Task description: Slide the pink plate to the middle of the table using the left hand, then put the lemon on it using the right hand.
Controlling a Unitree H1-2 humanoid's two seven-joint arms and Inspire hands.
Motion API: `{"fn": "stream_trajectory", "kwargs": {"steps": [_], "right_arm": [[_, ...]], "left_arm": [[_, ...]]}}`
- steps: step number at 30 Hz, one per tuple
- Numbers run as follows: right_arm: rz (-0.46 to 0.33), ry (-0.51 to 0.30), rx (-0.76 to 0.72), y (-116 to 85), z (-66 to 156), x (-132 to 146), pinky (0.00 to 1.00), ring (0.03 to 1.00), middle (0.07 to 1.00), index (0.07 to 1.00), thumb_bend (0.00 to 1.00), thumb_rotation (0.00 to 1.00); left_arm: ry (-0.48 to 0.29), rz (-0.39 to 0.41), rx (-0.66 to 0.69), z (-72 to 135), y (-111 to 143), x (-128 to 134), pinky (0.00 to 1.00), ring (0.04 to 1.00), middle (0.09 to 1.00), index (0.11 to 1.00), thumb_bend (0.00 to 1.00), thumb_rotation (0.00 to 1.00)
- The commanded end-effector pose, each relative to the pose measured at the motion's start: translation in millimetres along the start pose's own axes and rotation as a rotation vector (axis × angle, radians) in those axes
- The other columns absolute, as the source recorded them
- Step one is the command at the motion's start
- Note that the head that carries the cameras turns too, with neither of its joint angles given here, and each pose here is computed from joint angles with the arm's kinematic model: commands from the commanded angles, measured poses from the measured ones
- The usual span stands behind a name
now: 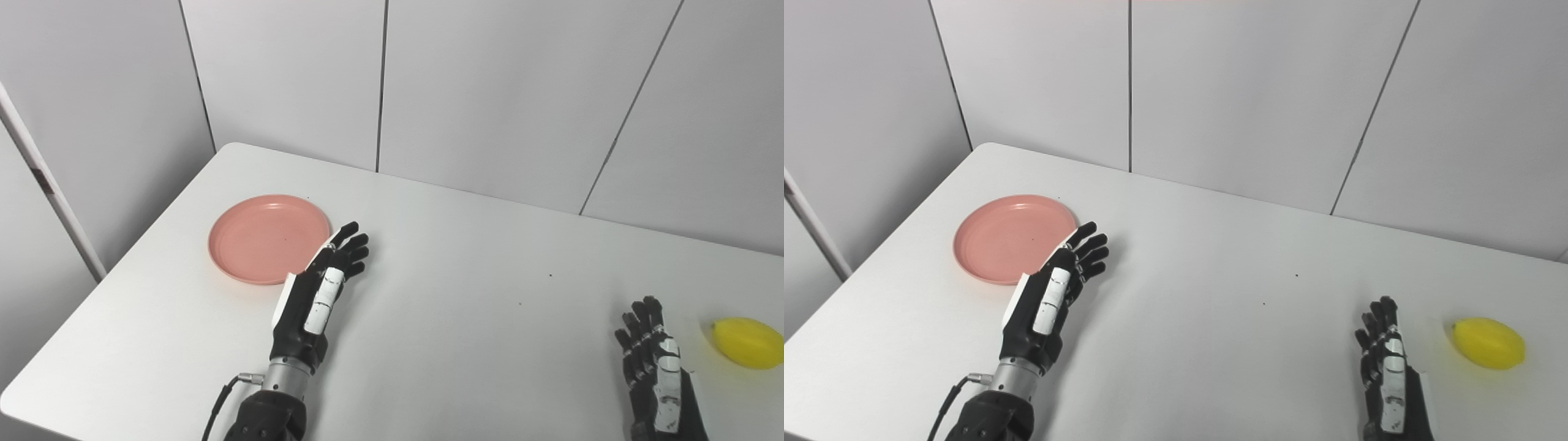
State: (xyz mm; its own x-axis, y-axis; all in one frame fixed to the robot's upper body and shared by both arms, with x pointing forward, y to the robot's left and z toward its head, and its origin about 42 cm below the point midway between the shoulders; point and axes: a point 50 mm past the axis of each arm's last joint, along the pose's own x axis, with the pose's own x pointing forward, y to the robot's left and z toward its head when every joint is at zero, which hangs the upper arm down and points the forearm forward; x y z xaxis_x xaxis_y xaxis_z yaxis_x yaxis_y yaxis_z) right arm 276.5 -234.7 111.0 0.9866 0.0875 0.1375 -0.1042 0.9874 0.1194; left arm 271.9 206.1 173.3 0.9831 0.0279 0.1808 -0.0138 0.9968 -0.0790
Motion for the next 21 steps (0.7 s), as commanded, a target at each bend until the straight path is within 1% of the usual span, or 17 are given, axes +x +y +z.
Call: {"fn": "stream_trajectory", "kwargs": {"steps": [1, 2, 3, 8, 11, 13, 14, 16, 17, 21], "right_arm": [[-0.032, 0.093, 0.029, 2.1, -31.7, -25.9, 1.0, 1.0, 1.0, 1.0, 0.72, 1.0], [-0.031, 0.096, 0.033, 2.3, -32.1, -25.7, 1.0, 1.0, 1.0, 1.0, 0.72, 1.0], [-0.03, 0.097, 0.037, 2.4, -32.4, -25.6, 1.0, 1.0, 1.0, 1.0, 0.72, 1.0], [-0.029, 0.095, 0.031, 3.8, -33.3, -24.5, 1.0, 1.0, 1.0, 1.0, 0.72, 1.0], [-0.034, 0.089, 0.03, 4.1, -34.3, -24.4, 1.0, 1.0, 1.0, 1.0, 0.71, 1.0], [-0.031, 0.091, 0.035, 4.5, -34.8, -24.3, 1.0, 1.0, 1.0, 1.0, 0.71, 1.0], [-0.027, 0.089, 0.035, 4.5, -35.2, -24.3, 1.0, 1.0, 1.0, 1.0, 0.71, 1.0], [-0.025, 0.089, 0.033, 4.7, -35.2, -24.4, 1.0, 1.0, 1.0, 1.0, 0.72, 1.0], [-0.028, 0.088, 0.03, 5.0, -35.0, -24.5, 1.0, 1.0, 1.0, 1.0, 0.71, 1.0], [-0.035, 0.082, 0.025, 4.9, -34.6, -24.9, 1.0, 1.0, 1.0, 0.999, 0.71, 1.0]], "left_arm": [[-0.061, -0.034, -0.004, 18.7, -4.2, 9.1, 0.85, 0.847, 0.85, 0.825, 0.93, 0.88], [-0.063, -0.044, -0.006, 24.4, -2.6, 12.2, 0.85, 0.847, 0.85, 0.825, 0.93, 0.88], [-0.064, -0.052, -0.01, 28.2, -1.5, 14.2, 0.88, 0.862, 0.856, 0.833, 0.93, 0.88], [-0.022, -0.077, -0.082, 53.8, 3.3, 26.8, 0.93, 0.897, 0.876, 0.851, 0.94, 0.89], [-0.029, -0.089, -0.085, 69.5, 7.8, 34.7, 0.94, 0.905, 0.892, 0.858, 0.94, 0.91], [-0.04, -0.096, -0.07, 75.5, 10.8, 38.0, 0.95, 0.909, 0.897, 0.868, 0.94, 0.92], [-0.051, -0.102, -0.055, 79.1, 13.9, 40.9, 0.97, 0.922, 0.906, 0.884, 0.94, 0.93], [-0.065, -0.113, -0.03, 85.0, 23.3, 47.9, 0.99, 0.934, 0.913, 0.895, 0.93, 0.93], [-0.066, -0.12, -0.017, 86.9, 31.1, 53.2, 0.97, 0.927, 0.912, 0.915, 0.94, 0.92], [-0.053, -0.135, 0.018, 90.6, 54.0, 69.4, 0.93, 0.904, 0.894, 0.921, 0.95, 0.91]]}}
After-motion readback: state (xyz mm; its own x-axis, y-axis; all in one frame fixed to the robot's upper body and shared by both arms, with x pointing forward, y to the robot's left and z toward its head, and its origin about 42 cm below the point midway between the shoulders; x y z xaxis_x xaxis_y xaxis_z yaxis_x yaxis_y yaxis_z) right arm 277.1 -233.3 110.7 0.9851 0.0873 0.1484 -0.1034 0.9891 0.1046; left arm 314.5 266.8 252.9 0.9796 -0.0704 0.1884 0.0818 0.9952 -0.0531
